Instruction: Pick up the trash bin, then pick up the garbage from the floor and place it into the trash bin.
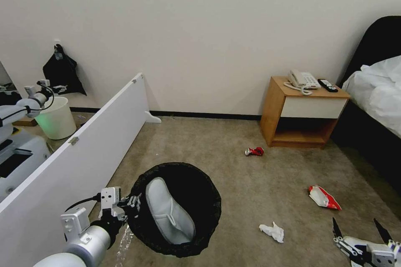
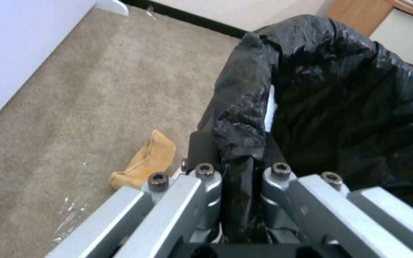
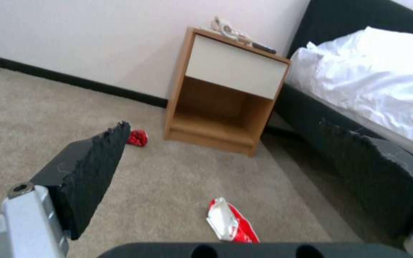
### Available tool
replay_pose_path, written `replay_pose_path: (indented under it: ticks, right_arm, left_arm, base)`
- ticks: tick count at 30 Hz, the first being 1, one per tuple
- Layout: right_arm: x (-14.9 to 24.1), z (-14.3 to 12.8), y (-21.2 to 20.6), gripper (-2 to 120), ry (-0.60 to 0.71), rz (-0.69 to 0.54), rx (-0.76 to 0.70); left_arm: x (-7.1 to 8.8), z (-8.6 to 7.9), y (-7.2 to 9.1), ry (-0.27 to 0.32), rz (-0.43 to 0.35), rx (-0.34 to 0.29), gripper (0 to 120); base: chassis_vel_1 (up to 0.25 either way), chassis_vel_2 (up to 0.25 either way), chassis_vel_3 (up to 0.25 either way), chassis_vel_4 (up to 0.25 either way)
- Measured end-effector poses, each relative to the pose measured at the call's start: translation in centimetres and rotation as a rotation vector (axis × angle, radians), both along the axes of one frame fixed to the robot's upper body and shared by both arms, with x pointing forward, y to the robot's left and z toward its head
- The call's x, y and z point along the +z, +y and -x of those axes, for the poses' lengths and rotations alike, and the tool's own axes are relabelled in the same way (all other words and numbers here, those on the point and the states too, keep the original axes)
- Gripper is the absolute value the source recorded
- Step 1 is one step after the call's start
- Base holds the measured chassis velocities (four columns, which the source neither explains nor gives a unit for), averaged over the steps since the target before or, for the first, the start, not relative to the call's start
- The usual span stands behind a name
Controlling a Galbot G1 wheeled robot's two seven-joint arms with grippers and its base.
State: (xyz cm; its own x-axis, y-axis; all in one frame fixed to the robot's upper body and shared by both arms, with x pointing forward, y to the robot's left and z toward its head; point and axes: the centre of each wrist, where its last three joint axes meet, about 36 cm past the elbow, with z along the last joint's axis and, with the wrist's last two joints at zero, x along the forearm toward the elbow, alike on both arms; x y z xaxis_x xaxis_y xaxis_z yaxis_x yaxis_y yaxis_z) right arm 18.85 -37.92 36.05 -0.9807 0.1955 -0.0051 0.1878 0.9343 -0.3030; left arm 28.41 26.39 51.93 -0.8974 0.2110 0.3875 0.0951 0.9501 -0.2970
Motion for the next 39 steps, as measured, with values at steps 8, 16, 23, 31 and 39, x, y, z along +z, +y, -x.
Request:
replay_pose_path:
  ticks: [8,16,23,31,39]
  right_arm:
    - [0.0,-0.2,0.0,100,-0.02,0.014,0.005]
    - [0.1,-0.1,0.0,100,-0.021,0.018,0.014]
    - [0.8,-0.3,-0.3,100,0.012,0.027,0.0]
    - [-0.3,0.5,-1.7,100,0.087,0.034,-0.065]
    - [-1.1,1.3,-2.4,100,0.111,0.006,-0.115]
  left_arm:
    - [0.1,0.1,0.0,0.001,-0.001,0.0,4]
    - [-0.2,0.6,0.5,0.008,-0.03,0.014,4]
    - [-0.8,1.0,0.7,0.017,-0.047,0.028,4]
    - [-0.8,1.0,0.6,0.014,-0.055,0.028,4]
    - [-0.9,1.0,0.4,0.011,-0.057,0.026,4]
  base:
    - [0.0,0.0,0.0,0.0]
    - [0.0,0.0,0.0,0.0]
    - [0.0,0.0,0.0,0.0]
    - [0.0,0.0,0.0,0.0]
    - [0.0,0.0,0.0,0.0]
